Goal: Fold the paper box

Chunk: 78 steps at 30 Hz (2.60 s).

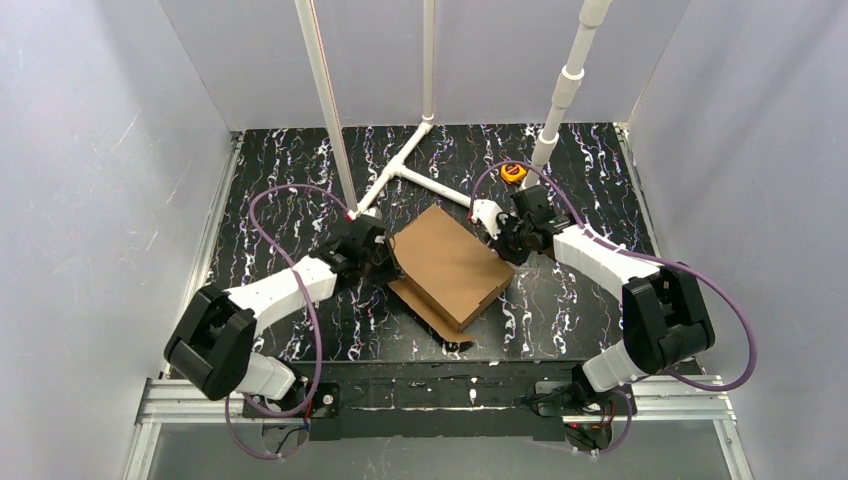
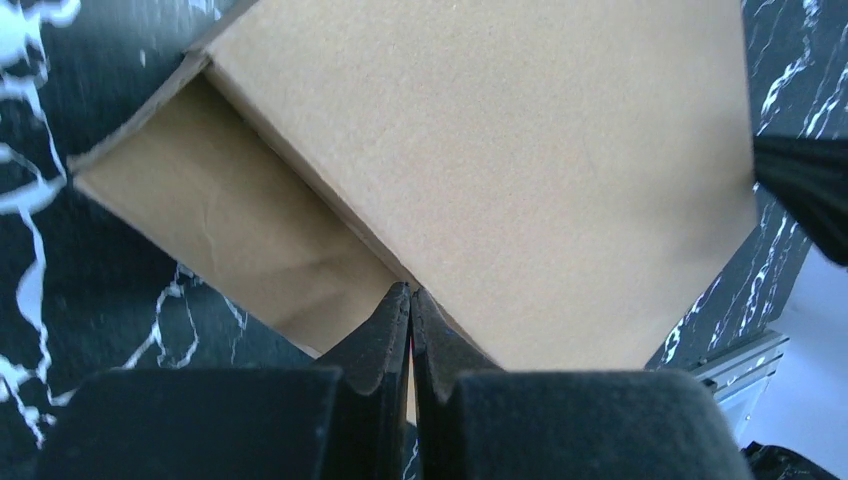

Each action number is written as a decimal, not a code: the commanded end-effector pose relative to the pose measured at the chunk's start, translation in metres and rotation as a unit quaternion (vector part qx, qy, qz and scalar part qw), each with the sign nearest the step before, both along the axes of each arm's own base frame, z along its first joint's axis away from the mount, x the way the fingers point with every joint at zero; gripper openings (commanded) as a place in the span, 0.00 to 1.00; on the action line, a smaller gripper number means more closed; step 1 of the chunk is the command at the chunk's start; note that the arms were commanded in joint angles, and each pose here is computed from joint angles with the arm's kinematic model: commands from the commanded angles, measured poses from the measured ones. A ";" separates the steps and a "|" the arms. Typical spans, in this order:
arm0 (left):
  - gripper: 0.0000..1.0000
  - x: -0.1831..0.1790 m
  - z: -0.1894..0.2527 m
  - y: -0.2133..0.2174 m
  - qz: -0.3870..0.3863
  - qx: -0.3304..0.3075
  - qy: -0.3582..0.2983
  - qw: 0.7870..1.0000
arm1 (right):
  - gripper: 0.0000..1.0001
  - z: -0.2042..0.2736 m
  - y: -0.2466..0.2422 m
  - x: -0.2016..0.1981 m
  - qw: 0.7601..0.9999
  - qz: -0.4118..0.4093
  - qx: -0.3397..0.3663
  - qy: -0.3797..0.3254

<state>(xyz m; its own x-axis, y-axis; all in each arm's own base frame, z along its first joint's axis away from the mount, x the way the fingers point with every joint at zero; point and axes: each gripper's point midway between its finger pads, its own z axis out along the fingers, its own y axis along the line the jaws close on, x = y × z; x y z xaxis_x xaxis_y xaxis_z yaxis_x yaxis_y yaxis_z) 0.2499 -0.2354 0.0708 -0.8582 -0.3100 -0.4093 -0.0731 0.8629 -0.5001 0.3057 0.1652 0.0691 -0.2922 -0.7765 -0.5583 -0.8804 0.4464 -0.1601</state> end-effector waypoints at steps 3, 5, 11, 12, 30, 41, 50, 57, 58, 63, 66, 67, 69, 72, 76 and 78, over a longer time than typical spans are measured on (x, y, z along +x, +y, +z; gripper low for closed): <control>0.00 0.038 0.025 -0.008 -0.043 -0.022 -0.035 0.998 | 0.24 0.018 0.015 0.003 0.999 0.010 0.037 0.004; 0.00 0.041 0.032 -0.007 -0.056 -0.023 -0.047 0.997 | 0.31 0.023 0.016 0.005 0.999 0.010 0.039 -0.002; 0.04 0.011 0.067 0.008 -0.126 -0.014 -0.098 0.987 | 0.50 0.039 0.013 0.003 0.998 0.021 0.055 -0.009; 0.07 0.002 0.073 0.012 -0.138 -0.013 -0.108 0.984 | 0.52 0.042 0.013 0.002 0.998 0.025 0.058 -0.010; 0.89 -0.130 0.112 -0.017 -0.377 -0.103 -0.373 0.841 | 0.98 0.078 0.041 -0.046 0.974 0.159 0.163 0.014; 0.87 -0.154 0.042 -0.064 -0.515 0.135 -0.492 0.688 | 0.98 0.075 0.050 -0.093 0.930 0.306 0.204 0.011; 0.65 -0.142 0.025 -0.083 -0.493 0.168 -0.493 0.697 | 0.98 0.070 0.049 -0.089 0.935 0.292 0.200 0.015; 0.56 -0.138 0.011 -0.091 -0.499 0.181 -0.494 0.688 | 0.98 0.070 0.050 -0.087 0.937 0.285 0.203 0.018; 0.54 -0.137 0.011 -0.092 -0.499 0.183 -0.495 0.688 | 0.98 0.070 0.050 -0.087 0.936 0.285 0.203 0.018; 0.44 -0.130 0.007 -0.099 -0.497 0.194 -0.496 0.685 | 0.98 0.070 0.051 -0.088 0.936 0.284 0.206 0.021; 0.42 -0.128 0.003 -0.104 -0.503 0.200 -0.493 0.681 | 0.98 0.069 0.051 -0.087 0.937 0.283 0.205 0.020; 0.41 -0.128 0.002 -0.106 -0.505 0.202 -0.492 0.680 | 0.98 0.070 0.051 -0.087 0.937 0.282 0.204 0.020; 0.39 -0.127 -0.001 -0.107 -0.506 0.203 -0.489 0.681 | 0.98 0.069 0.051 -0.086 0.938 0.281 0.204 0.021; 0.36 -0.124 -0.005 -0.107 -0.506 0.208 -0.485 0.682 | 0.98 0.069 0.051 -0.086 0.938 0.280 0.205 0.022; 0.29 -0.121 -0.010 -0.103 -0.504 0.219 -0.480 0.684 | 0.98 0.069 0.051 -0.086 0.938 0.280 0.205 0.023; 0.30 -0.121 -0.011 -0.102 -0.504 0.219 -0.479 0.684 | 0.99 0.068 0.051 -0.086 0.938 0.279 0.205 0.024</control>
<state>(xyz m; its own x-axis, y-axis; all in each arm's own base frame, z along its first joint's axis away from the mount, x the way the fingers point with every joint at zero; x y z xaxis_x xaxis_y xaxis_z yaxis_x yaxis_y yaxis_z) 0.1217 -0.3298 0.0454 0.1804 0.6066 -0.7743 0.8673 0.2732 0.4161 0.2176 0.2131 0.1335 0.0622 -0.5630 -0.8241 -0.9971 -0.0709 -0.0268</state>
